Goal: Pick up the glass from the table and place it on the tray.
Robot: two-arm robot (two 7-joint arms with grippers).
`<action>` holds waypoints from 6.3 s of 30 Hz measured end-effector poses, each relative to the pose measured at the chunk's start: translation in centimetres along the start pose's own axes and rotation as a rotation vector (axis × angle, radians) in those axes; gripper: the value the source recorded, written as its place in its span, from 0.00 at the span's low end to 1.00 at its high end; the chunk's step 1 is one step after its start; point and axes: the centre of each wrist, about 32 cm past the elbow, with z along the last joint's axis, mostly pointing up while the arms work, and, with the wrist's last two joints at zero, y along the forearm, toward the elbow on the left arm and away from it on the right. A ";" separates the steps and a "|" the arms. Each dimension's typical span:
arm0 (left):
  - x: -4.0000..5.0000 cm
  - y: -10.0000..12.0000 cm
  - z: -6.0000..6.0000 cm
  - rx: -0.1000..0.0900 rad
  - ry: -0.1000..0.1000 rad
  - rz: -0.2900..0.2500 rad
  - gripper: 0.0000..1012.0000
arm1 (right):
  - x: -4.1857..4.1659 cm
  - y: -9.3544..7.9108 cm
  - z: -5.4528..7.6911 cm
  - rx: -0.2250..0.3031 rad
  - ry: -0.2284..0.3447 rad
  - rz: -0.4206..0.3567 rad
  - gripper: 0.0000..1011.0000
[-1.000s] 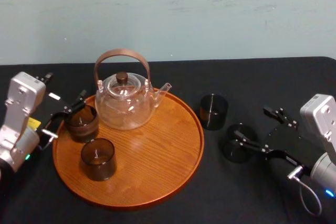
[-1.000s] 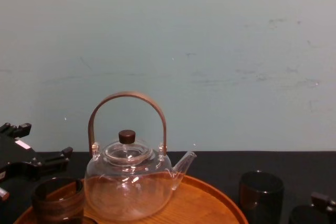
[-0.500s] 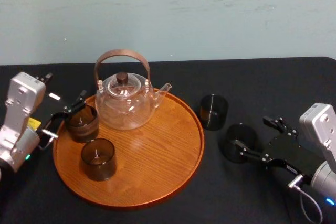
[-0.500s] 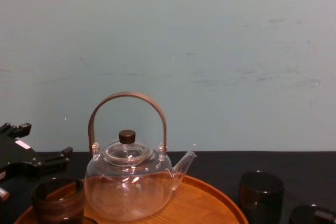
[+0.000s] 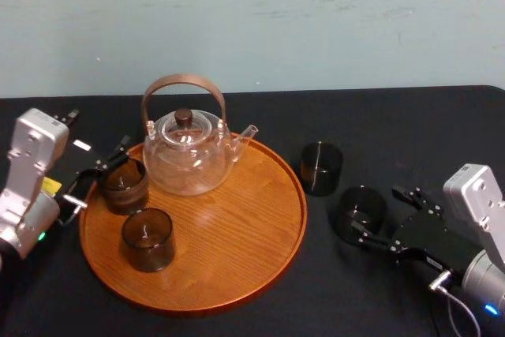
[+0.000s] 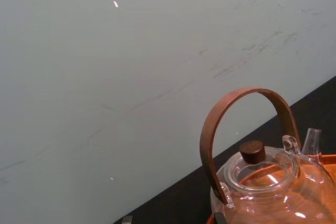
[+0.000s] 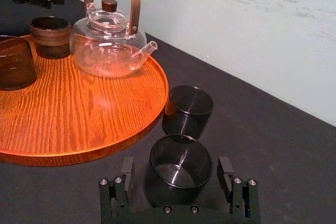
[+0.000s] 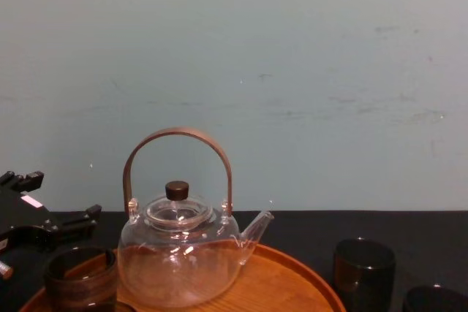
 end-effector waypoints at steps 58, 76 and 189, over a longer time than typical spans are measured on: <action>0.00 0.0 0.0 0.000 0.000 0.000 0.99 | 1.18 3.8 -1.7 -0.028 0.052 0.028 0.99; 0.00 0.0 0.0 0.000 0.000 0.000 0.99 | 1.20 3.8 -1.7 -0.026 0.055 0.028 0.91; 0.00 0.0 0.0 0.000 0.000 0.000 0.99 | -7.45 12.7 4.8 0.015 -0.049 0.403 0.91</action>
